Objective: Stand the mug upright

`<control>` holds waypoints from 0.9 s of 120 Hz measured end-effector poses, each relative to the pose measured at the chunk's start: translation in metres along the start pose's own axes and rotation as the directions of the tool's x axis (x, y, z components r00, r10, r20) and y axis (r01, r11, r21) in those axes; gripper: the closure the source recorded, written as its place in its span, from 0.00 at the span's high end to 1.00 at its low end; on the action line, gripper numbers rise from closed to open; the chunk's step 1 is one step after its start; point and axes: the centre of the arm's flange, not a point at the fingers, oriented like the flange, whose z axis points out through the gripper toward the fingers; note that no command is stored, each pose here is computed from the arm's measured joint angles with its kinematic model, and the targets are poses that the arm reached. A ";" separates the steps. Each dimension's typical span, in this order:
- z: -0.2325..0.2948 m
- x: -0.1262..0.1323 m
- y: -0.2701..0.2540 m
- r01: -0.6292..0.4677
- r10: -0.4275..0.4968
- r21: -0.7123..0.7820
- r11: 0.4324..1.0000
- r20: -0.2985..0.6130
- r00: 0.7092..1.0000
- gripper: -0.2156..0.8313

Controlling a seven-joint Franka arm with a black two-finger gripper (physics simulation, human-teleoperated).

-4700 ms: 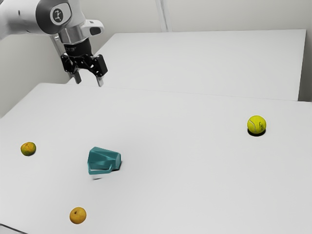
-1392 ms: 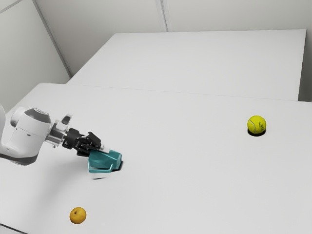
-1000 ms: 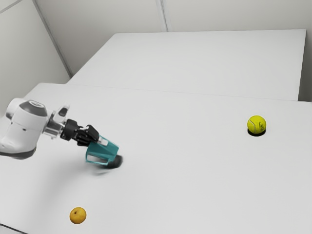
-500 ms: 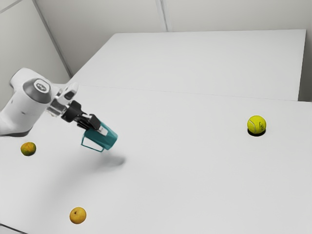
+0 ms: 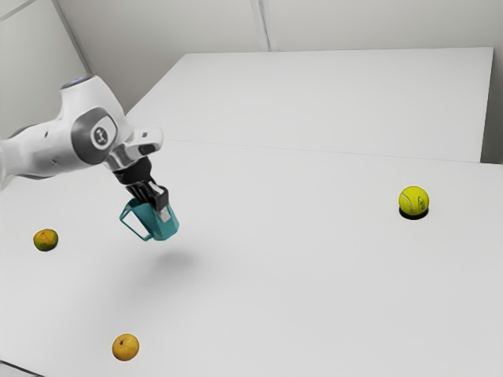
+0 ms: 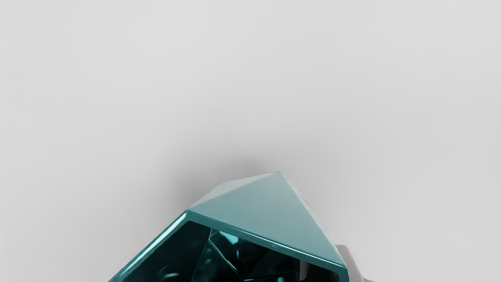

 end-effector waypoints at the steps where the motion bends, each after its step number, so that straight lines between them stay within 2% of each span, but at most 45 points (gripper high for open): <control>1: 0.000 0.000 0.001 0.002 -0.002 0.005 1.000 0.001 1.000 0.05; 42: 0.026 0.010 0.019 0.109 -0.107 0.120 0.987 -0.017 0.994 0.04; 81: 0.054 0.015 0.016 0.236 -0.228 0.131 0.963 -0.074 0.971 0.04; 108: 0.065 0.020 0.020 0.287 -0.279 0.123 0.950 -0.081 0.957 0.04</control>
